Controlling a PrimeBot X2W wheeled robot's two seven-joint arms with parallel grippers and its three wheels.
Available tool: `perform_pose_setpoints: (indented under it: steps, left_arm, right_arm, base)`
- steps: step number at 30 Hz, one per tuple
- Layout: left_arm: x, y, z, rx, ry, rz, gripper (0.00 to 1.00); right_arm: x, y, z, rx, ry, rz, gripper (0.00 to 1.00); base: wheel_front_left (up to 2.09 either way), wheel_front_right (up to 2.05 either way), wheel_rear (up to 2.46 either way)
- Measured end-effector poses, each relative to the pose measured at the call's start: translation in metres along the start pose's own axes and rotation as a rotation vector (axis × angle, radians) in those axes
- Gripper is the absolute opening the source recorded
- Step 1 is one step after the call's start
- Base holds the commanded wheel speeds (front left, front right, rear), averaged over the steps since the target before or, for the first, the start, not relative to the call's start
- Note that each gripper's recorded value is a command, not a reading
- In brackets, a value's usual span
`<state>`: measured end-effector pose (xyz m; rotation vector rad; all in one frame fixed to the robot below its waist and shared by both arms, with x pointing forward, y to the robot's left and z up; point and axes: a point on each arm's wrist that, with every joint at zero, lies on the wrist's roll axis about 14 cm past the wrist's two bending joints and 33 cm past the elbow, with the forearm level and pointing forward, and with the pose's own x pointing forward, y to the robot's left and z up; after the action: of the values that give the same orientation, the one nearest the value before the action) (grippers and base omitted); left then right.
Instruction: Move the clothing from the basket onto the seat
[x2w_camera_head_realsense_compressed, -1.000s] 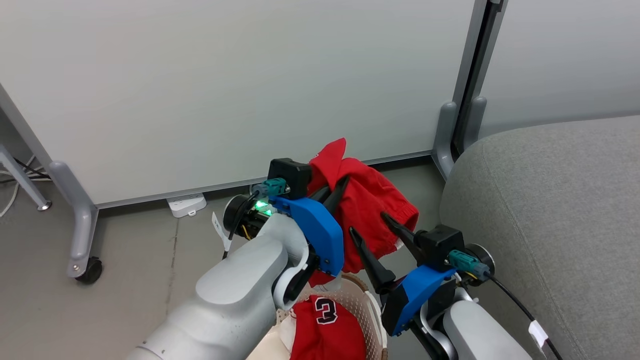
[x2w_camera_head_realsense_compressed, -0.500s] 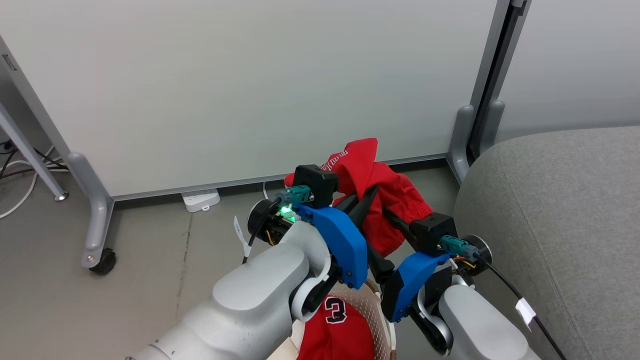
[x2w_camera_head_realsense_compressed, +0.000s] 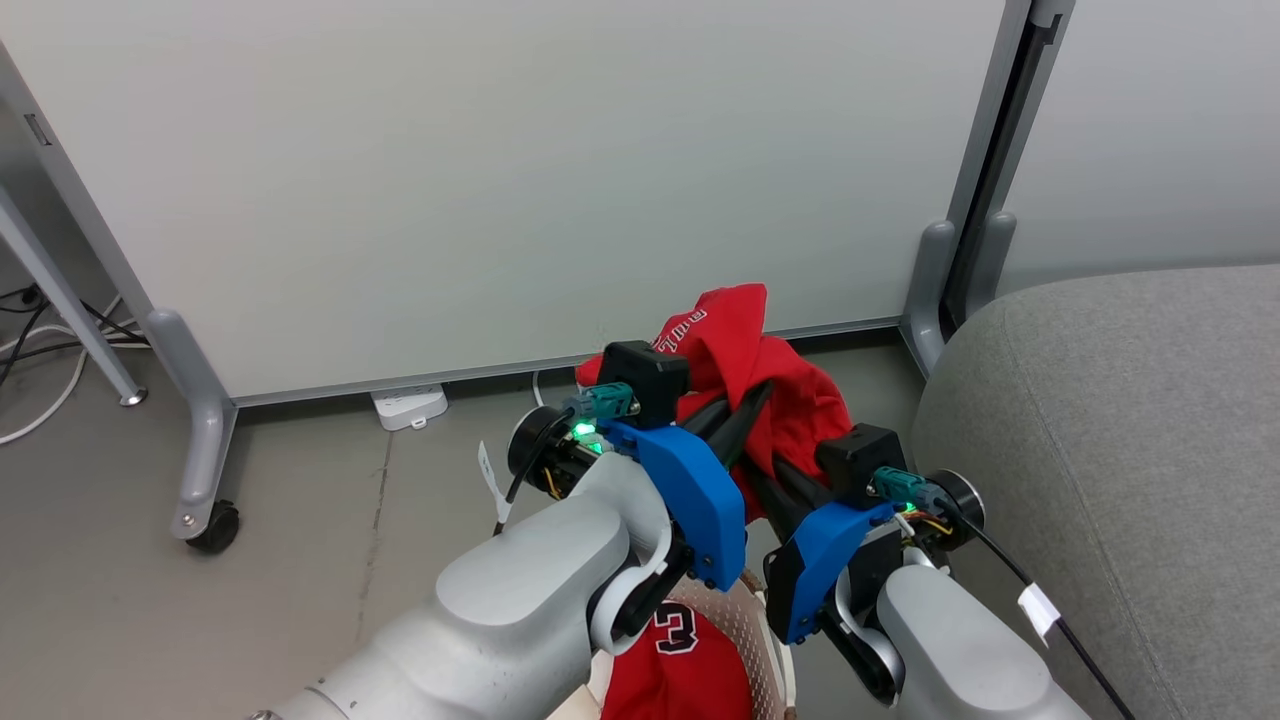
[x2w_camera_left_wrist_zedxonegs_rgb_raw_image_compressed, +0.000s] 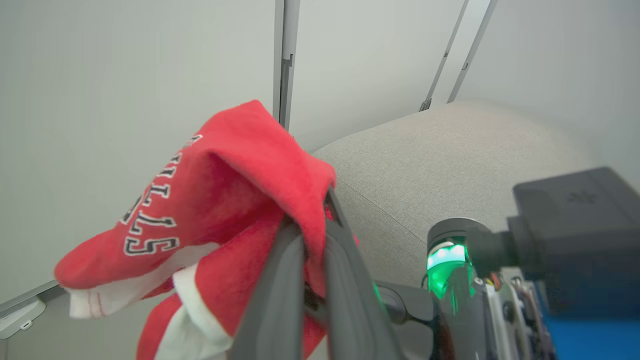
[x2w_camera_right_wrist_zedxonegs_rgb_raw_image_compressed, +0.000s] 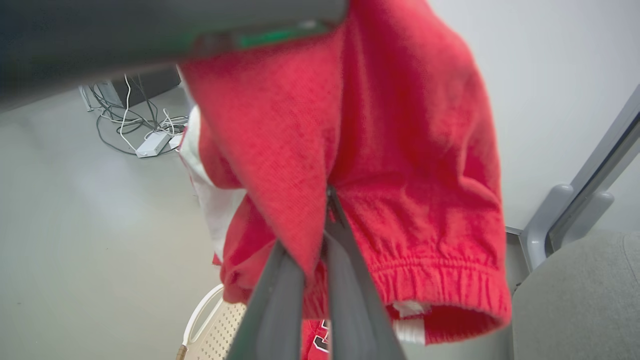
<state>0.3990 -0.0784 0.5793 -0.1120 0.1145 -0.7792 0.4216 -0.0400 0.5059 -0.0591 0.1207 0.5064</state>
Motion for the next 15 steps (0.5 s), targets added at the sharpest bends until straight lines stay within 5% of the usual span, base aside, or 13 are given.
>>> perform_pose_setpoints:
  steps: [15]
  left_arm:
    - [0.0046,-0.0037,0.0033,0.019,-0.019,-0.01,0.0]
  right_arm:
    - [-0.0087,-0.0031,0.0029,0.012,-0.019,-0.015,0.0]
  base:
    - [0.0,0.0,0.0]
